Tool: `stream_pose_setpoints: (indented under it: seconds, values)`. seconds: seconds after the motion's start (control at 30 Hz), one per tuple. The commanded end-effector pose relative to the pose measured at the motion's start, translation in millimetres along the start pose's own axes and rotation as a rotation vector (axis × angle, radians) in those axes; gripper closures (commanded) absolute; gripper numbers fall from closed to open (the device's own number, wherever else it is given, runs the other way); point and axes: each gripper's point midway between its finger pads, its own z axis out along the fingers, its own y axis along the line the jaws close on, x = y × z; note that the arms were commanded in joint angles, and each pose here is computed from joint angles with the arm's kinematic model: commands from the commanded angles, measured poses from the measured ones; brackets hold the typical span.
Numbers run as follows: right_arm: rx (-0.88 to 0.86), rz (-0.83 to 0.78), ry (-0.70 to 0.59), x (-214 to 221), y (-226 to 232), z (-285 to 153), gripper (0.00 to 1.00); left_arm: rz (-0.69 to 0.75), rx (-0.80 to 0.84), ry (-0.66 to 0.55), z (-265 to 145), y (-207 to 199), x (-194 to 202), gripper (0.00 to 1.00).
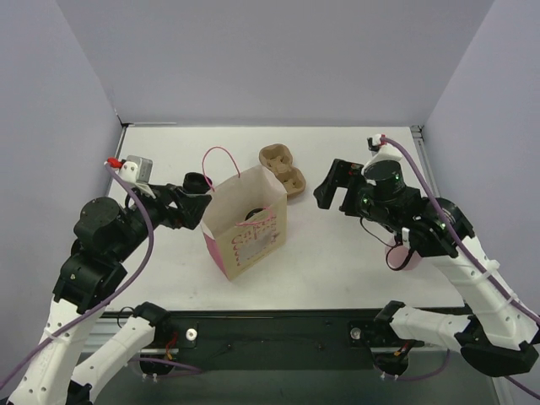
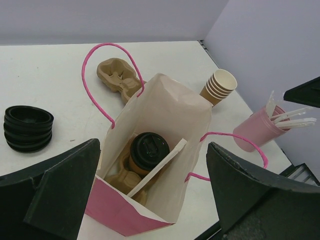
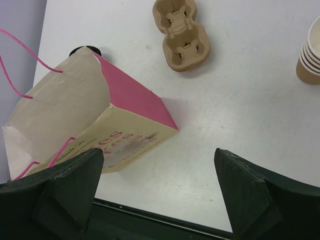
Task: Pack the takeout coffee
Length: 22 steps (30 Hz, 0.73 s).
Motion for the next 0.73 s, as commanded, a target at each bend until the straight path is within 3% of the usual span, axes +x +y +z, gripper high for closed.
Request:
stream_pose_setpoints:
  seconds: [0.0, 0.7]
  values:
    - [-0.05, 0.053, -0.124, -18, 1, -12, 0.0, -0.045, 0.054, -0.065, 1, -12, -13, 0.03]
    - [-0.031, 0.062, -0.166, -19, -10, -16, 0.0, -0.04, 0.075, -0.06, 11, -14, -11, 0.03]
